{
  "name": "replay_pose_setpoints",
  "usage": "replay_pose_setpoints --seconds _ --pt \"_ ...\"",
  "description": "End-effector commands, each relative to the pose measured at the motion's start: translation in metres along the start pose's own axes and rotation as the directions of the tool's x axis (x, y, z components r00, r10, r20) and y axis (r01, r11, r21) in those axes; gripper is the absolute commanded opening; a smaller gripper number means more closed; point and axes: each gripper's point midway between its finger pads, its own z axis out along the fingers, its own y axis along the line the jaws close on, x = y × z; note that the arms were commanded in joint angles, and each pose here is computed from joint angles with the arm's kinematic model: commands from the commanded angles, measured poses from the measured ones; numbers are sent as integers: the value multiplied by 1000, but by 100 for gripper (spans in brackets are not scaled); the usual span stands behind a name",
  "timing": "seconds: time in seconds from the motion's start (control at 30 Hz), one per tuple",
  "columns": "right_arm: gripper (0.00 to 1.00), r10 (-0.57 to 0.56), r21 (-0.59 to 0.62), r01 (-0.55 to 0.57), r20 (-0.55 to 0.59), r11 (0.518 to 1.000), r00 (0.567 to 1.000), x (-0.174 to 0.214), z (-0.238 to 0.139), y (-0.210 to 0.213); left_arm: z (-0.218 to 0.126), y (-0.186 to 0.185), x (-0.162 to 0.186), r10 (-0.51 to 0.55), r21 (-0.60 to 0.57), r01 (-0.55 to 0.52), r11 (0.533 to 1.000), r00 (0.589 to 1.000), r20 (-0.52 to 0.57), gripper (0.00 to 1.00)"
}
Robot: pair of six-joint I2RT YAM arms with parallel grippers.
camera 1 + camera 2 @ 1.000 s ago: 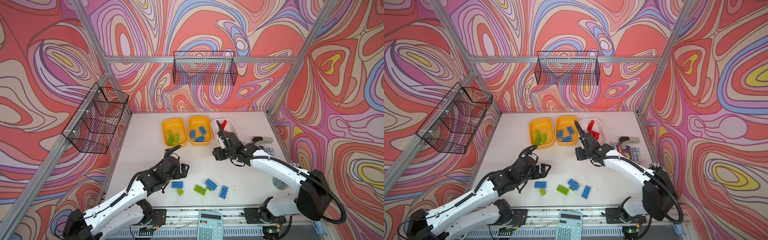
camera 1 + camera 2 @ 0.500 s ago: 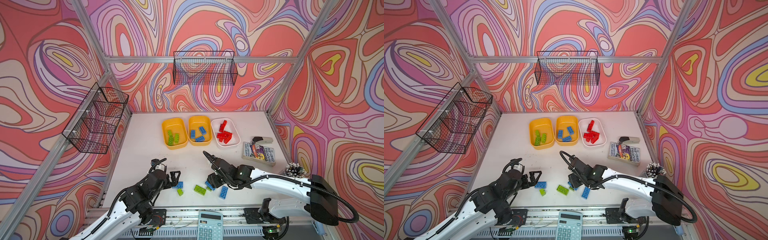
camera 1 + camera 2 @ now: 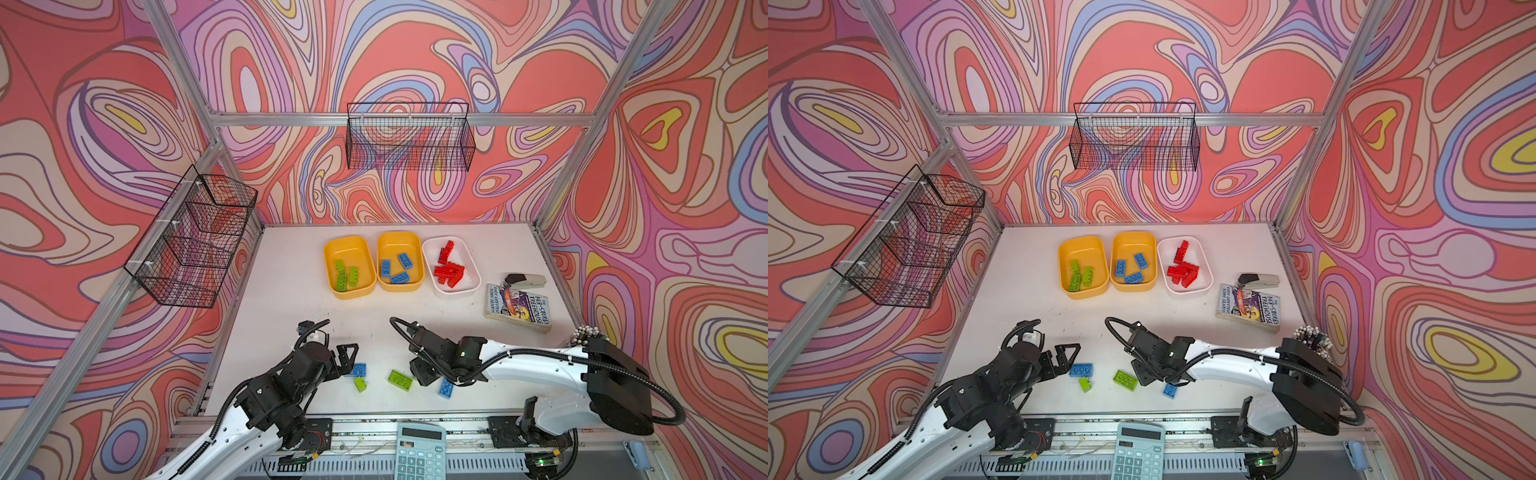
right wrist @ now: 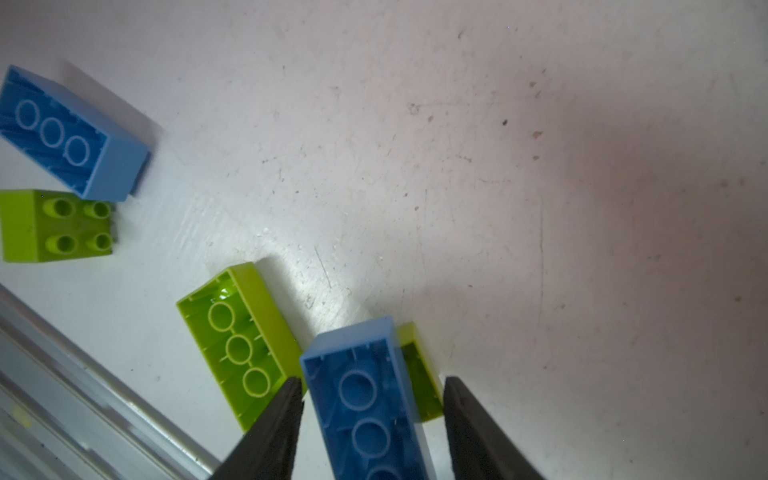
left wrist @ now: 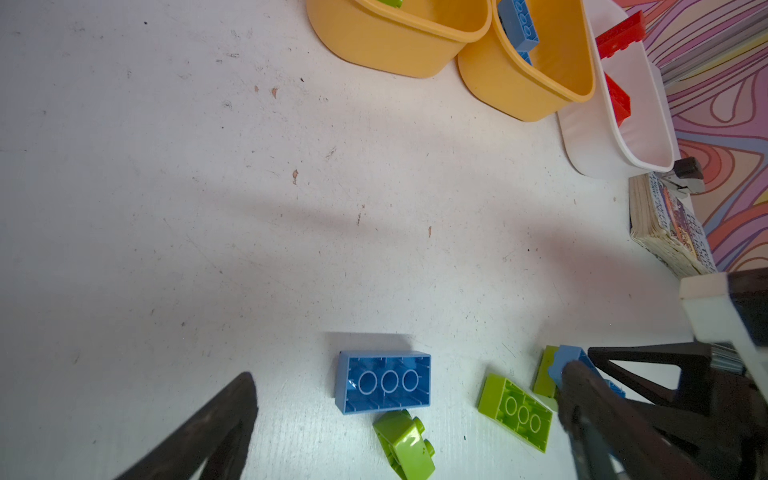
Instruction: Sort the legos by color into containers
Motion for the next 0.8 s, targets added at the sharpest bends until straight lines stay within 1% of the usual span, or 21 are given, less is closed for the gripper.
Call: replay_pose_setpoints --seconds 0.0,0.23,0.33,0.43,0.53,0.57,0.63,0.77 --pt "54 -4 40 4 5 999 1000 -1 4 -4 4 10 4 0 -46 0 999 1000 -12 100" --pt "37 -13 74 13 -3 997 1000 -3 8 -7 8 10 4 9 -61 -10 998 1000 -17 100" --pt "34 -11 74 8 37 997 999 -17 -3 -4 8 8 3 13 -60 -14 998 1000 -14 100" --pt "34 -14 88 4 110 996 994 -41 -18 -2 8 6 1 19 -60 -19 998 1000 -11 100" --pt "34 -33 137 10 167 991 985 -73 -27 -7 9 2 -1 28 -56 -28 998 1000 -9 100" --pt "33 -24 149 -4 184 989 983 -88 -29 -13 10 0 -2 33 -54 -33 998 999 -11 100" --pt "33 16 147 -50 223 988 975 -119 -30 -29 11 -4 -4 41 -50 -42 998 999 -13 100" --pt "33 81 147 -134 316 980 945 -190 -33 -62 16 -11 -7 61 -45 -62 997 998 -19 100"
